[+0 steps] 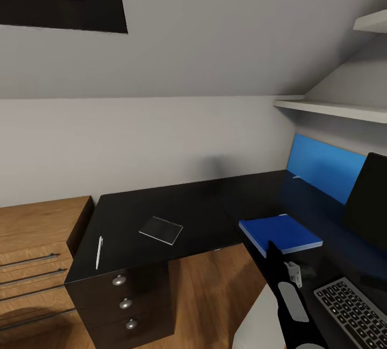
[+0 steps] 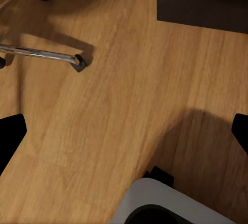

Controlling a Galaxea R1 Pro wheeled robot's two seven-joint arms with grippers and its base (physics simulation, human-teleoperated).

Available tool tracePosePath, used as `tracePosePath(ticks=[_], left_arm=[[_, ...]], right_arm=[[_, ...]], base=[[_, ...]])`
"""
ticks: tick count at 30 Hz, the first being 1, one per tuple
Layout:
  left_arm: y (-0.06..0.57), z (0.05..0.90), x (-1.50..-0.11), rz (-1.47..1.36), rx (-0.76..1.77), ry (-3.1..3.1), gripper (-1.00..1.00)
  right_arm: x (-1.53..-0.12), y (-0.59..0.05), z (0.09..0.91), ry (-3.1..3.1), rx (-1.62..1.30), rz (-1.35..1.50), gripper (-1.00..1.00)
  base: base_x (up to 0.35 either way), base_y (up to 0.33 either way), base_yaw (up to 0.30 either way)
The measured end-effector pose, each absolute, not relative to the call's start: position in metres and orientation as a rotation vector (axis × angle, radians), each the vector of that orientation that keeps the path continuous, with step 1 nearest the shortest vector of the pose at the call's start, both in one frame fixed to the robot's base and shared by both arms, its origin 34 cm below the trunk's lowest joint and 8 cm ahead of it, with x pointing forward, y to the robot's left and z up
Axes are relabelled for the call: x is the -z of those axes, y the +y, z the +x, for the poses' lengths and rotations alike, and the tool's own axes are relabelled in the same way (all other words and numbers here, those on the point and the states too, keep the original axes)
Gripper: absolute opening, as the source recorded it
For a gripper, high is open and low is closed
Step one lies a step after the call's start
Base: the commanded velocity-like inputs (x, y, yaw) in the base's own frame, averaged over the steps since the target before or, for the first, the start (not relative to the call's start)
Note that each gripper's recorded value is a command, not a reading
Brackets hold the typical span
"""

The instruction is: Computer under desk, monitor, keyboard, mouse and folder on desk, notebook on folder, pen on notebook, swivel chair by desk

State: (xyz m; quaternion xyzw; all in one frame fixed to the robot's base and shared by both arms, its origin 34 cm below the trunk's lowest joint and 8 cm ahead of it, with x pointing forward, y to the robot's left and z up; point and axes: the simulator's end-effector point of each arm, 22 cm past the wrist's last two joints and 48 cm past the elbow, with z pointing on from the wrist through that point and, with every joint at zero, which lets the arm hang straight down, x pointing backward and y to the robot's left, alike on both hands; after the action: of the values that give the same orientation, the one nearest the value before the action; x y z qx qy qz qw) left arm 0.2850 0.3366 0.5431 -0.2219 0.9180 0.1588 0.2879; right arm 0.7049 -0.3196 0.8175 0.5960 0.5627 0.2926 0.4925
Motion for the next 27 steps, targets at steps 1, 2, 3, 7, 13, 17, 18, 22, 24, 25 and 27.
tracePosePath(ticks=[1, 2, 3, 7, 13, 17, 18, 22, 24, 25, 27], left_arm=[[0.3366, 0.285, -0.5431, -0.593, -0.424, 2.452, 1.0], [0.3366, 0.285, -0.5431, -0.593, -0.424, 2.452, 1.0], [0.3366, 0.285, -0.5431, -0.593, -0.424, 2.452, 1.0], [0.3365, 0.2851, -0.5431, -0.592, -0.423, 2.452, 1.0], [0.3364, 0.2853, -0.5432, -0.591, -0.423, 2.451, 1.0], [0.3364, 0.2852, -0.5431, -0.591, -0.423, 2.452, 1.0], [0.3364, 0.2852, -0.5431, -0.591, -0.423, 2.452, 1.0], [0.3363, 0.2852, -0.5431, -0.591, -0.423, 2.452, 1.0], [0.3361, 0.2852, -0.5431, -0.591, -0.423, 2.452, 1.0], [0.3362, 0.2852, -0.5431, -0.591, -0.423, 2.452, 1.0], [0.3329, 0.2849, -0.5425, -0.592, -0.417, 2.455, 1.0]], right_arm=[[-0.817, -0.3197, 0.7047, 1.367, -0.709, 1.448, -1.0], [-0.8166, -0.3197, 0.7045, 1.368, -0.707, 1.449, -1.0], [-0.8163, -0.3199, 0.7044, 1.369, -0.706, 1.45, -1.0], [-0.8152, -0.3207, 0.7039, 1.371, -0.702, 1.454, -1.0], [-0.8105, -0.321, 0.7018, 1.385, -0.688, 1.472, -1.0], [-0.8102, -0.3204, 0.702, 1.389, -0.687, 1.471, -1.0], [-0.8103, -0.3211, 0.702, 1.39, -0.686, 1.47, -1.0], [-0.8102, -0.3222, 0.7019, 1.39, -0.684, 1.469, -1.0], [-0.8102, -0.3223, 0.7019, 1.39, -0.683, 1.469, -1.0], [-0.8102, -0.3223, 0.7019, 1.391, -0.683, 1.469, 1.0], [-0.8101, -0.3226, 0.7019, 1.391, -0.683, 1.469, 1.0]], base=[[0.0, 0.0, 0.0], [0.0, 0.0, 0.0], [0.0, 0.0, 0.0], [0.005, 0.0, 0.0], [0.082, 0.0, 0.0], [0.01, 0.0, 0.0], [0.002, 0.0, 0.0], [0.001, 0.0, 0.0], [0.0, 0.0, 0.0], [0.0, 0.0, 0.0], [0.0, 0.0, 0.0]])
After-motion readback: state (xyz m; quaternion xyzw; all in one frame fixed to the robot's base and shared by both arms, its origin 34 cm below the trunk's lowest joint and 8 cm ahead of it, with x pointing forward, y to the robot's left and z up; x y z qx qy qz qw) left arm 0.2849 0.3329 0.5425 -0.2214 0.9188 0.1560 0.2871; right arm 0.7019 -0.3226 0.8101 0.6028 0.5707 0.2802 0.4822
